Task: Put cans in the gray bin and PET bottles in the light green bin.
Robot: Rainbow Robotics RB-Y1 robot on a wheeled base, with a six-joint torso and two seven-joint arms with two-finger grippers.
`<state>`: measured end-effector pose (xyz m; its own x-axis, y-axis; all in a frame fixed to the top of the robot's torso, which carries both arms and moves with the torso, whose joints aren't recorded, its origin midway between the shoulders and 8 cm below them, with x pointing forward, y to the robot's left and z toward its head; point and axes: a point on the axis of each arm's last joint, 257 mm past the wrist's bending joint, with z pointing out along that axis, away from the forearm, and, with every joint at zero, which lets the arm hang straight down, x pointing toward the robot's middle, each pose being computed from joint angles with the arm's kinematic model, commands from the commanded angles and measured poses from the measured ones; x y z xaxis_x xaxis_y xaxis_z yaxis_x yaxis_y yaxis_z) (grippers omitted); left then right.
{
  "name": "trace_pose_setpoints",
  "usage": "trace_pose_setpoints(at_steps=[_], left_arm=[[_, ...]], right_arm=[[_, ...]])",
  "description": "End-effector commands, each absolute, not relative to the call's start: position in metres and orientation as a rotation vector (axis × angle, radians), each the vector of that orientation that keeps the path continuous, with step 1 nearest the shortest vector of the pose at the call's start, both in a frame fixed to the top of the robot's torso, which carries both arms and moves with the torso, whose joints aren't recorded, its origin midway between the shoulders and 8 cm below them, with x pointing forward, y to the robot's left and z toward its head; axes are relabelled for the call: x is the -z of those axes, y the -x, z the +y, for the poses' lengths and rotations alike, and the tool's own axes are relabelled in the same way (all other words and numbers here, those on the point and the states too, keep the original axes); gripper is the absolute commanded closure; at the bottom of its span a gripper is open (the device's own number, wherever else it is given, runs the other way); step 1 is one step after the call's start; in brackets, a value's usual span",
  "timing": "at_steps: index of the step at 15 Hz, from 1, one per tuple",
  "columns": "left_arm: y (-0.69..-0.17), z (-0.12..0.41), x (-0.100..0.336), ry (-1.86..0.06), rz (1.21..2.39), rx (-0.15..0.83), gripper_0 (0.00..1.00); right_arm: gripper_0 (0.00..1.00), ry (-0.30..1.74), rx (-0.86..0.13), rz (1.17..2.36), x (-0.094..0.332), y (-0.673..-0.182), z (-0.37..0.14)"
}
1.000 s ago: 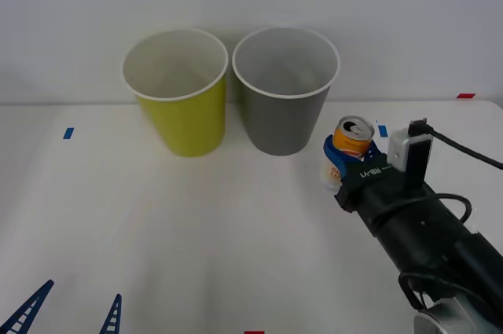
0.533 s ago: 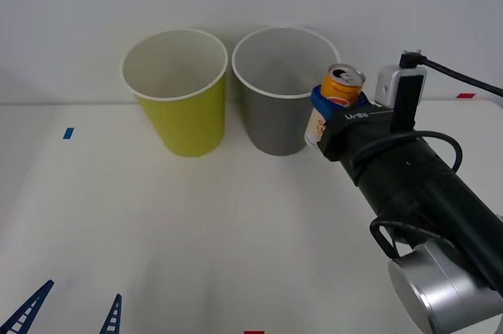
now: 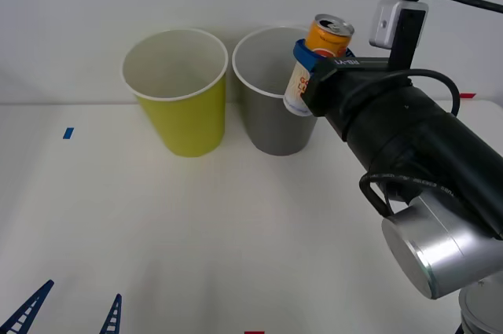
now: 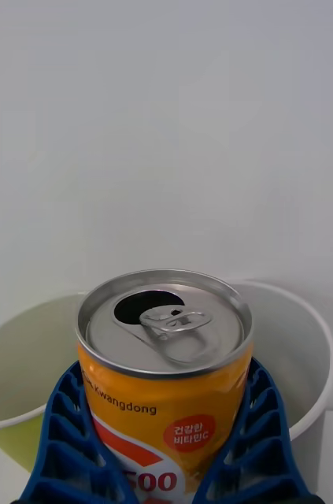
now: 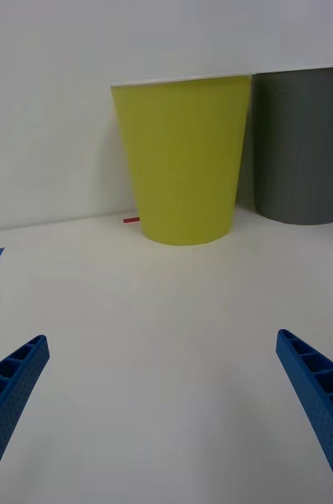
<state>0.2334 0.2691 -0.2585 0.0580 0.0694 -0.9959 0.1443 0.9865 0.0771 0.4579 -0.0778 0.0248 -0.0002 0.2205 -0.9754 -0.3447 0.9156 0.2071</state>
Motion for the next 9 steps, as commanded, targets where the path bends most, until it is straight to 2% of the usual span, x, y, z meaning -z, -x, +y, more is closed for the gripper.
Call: trace_pose_setpoints(at_steps=[1,5,7,9], left_arm=[[-0.233,0.269,0.258,-0.172,1.514,0.057,0.0],[-0.233,0.269,0.258,-0.172,1.514,0.057,0.0],[-0.233,0.269,0.258,-0.172,1.514,0.057,0.0],[-0.233,0.269,0.258,-0.172,1.514,0.057,0.0]], right_arm=[[1.0,0.074,-0.489,1.518,-0.041,-0.471,-0.076],[1.0,0.073,-0.51,1.534,-0.048,-0.505,-0.066],[1.0,0.133,-0.459,1.523,-0.051,-0.52,-0.06],[1.0,0.171,-0.466,1.524,-0.049,-0.532,-0.053]])
